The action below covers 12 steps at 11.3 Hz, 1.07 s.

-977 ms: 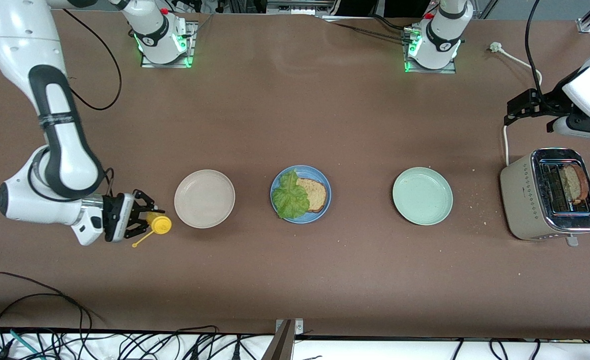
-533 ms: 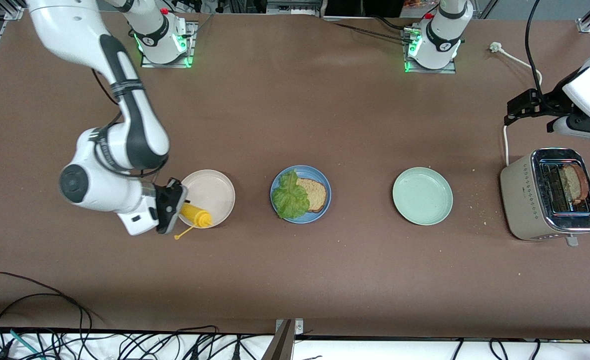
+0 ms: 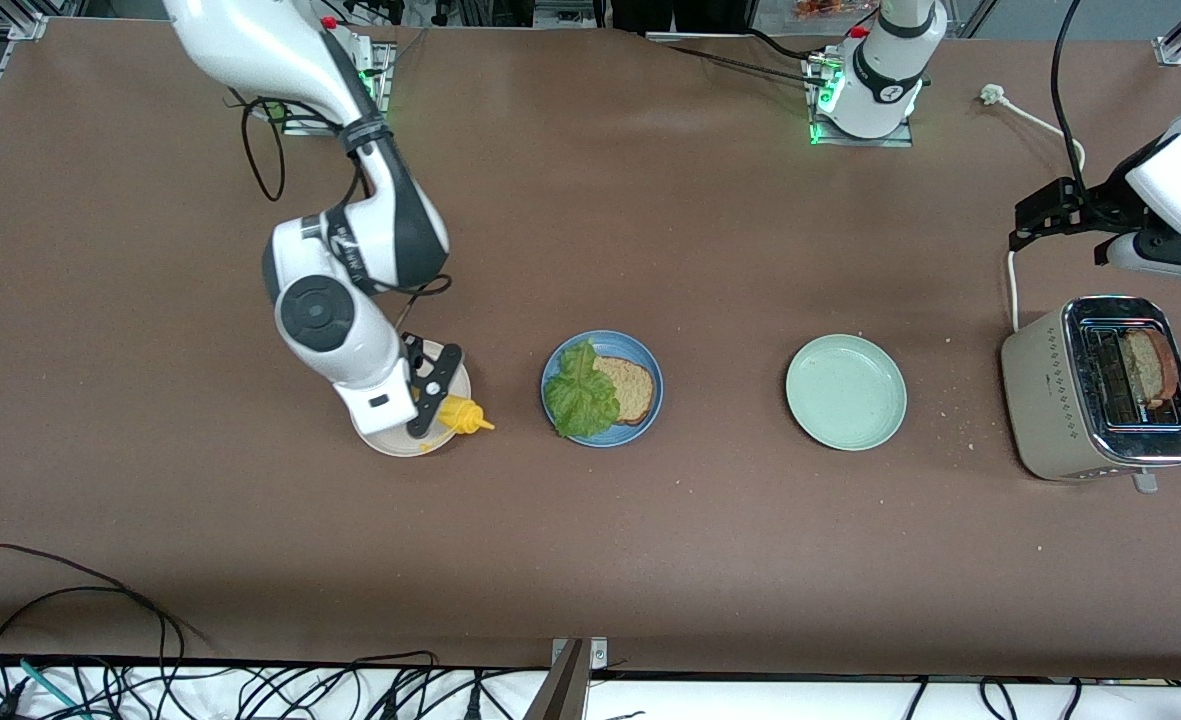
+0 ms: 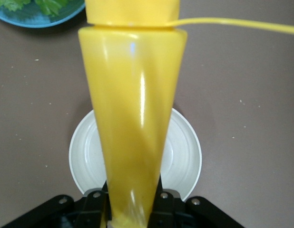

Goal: Make sandwich in blue plate with both arms

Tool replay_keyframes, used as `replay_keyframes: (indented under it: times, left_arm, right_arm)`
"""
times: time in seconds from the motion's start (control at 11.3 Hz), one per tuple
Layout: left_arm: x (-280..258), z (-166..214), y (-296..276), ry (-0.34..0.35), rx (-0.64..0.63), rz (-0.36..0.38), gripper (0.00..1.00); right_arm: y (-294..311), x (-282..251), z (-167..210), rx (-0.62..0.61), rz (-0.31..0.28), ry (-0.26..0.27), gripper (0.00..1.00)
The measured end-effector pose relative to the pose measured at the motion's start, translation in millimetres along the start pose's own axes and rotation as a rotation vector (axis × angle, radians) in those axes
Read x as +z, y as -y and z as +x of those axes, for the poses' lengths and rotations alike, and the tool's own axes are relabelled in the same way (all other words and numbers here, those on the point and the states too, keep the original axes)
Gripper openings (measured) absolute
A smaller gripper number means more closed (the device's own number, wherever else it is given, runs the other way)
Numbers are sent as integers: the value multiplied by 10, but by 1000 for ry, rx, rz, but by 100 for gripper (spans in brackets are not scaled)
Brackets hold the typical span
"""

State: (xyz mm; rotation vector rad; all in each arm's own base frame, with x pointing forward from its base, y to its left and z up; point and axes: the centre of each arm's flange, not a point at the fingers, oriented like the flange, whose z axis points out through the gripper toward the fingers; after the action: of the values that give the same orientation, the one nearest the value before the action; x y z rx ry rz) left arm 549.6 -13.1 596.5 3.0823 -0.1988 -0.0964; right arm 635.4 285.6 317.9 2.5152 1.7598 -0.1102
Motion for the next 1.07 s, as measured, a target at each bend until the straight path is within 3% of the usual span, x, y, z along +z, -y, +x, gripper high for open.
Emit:
replay_keyframes:
  times: [0.36, 0.71, 0.89, 1.07]
  left_arm:
    - [1, 1, -4, 0, 1, 0, 100]
    - [2, 1, -3, 0, 1, 0, 100]
    - [2, 1, -2, 0, 0, 0, 100]
    - [3, 2, -2, 1, 0, 0, 100]
  right_arm:
    - [605, -139, 416, -73, -123, 182, 32]
    - [1315, 143, 859, -116, -265, 413, 32]
    - [1442, 316, 1036, -132, -320, 492, 32]
    - [1503, 471, 1156, -135, -352, 532, 32]
